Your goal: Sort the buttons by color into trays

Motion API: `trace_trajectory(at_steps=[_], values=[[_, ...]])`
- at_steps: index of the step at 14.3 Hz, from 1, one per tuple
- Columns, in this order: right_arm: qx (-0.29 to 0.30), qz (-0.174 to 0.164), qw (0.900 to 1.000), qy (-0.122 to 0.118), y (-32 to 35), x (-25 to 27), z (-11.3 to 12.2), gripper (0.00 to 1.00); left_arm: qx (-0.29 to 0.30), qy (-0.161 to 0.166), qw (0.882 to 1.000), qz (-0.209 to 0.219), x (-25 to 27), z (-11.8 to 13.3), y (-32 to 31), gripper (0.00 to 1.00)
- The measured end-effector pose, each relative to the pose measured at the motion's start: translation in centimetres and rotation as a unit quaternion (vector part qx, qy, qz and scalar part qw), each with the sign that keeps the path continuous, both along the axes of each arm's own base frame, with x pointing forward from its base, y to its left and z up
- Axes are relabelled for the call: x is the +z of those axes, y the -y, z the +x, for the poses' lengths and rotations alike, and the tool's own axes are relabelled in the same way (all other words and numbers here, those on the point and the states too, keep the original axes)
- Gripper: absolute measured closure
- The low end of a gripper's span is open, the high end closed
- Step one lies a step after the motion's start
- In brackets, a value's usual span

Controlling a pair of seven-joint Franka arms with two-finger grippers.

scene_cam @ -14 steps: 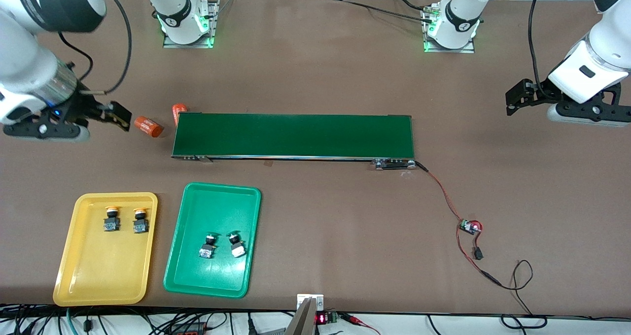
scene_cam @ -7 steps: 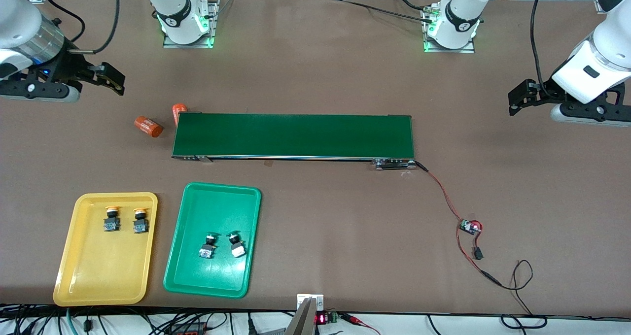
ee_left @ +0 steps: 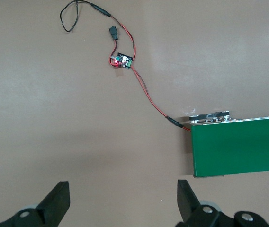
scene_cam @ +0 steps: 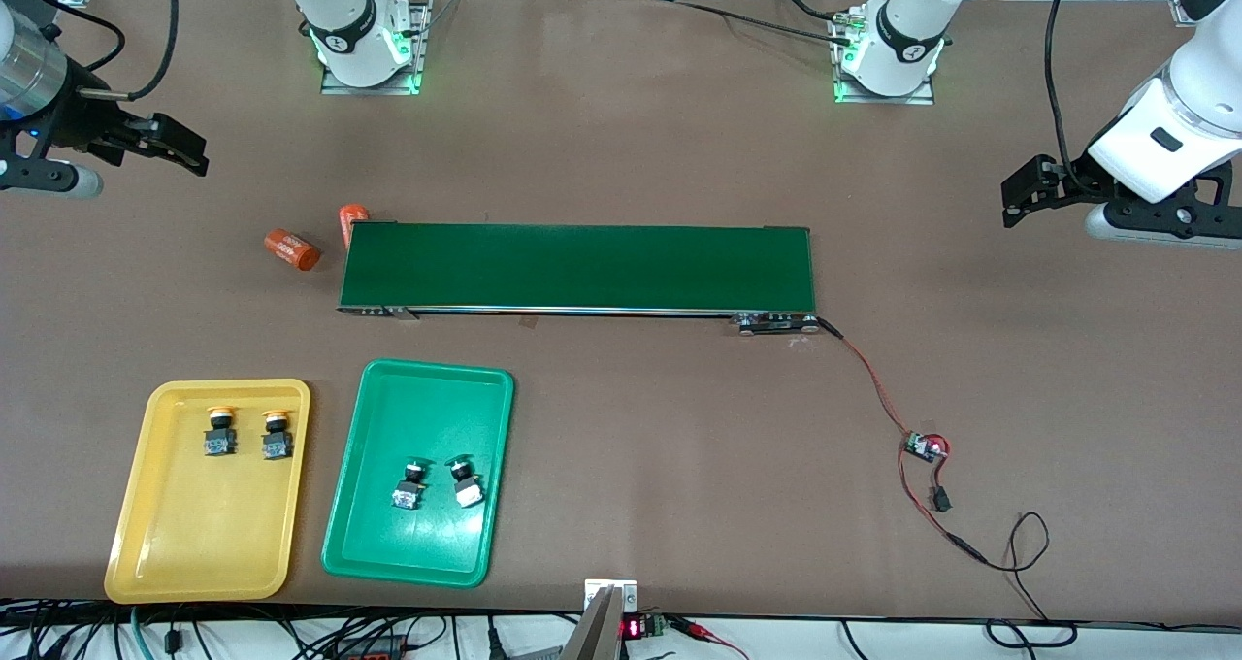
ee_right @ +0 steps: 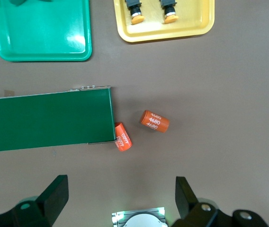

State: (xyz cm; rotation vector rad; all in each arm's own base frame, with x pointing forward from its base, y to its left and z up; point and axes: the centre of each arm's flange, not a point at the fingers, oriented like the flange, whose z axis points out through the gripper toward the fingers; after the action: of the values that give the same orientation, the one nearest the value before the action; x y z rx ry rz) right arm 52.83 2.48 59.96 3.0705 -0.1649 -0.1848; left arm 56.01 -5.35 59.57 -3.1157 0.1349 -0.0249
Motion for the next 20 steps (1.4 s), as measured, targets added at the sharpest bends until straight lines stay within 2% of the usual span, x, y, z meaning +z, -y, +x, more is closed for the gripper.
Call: trace_trajectory(at_steps=[6, 20], values=[[-0.005, 0.006, 1.0, -0.004, 4.4, -0.3, 0.1, 0.0, 0.007, 0.0, 1.0, 0.0, 0.0, 0.1, -0.8, 0.0], [0.0, 0.007, 1.0, -0.017, 3.7, -0.4, -0.1, 0.0, 0.008, -0.001, 1.0, 0.0, -0.1, 0.1, -0.8, 0.0]])
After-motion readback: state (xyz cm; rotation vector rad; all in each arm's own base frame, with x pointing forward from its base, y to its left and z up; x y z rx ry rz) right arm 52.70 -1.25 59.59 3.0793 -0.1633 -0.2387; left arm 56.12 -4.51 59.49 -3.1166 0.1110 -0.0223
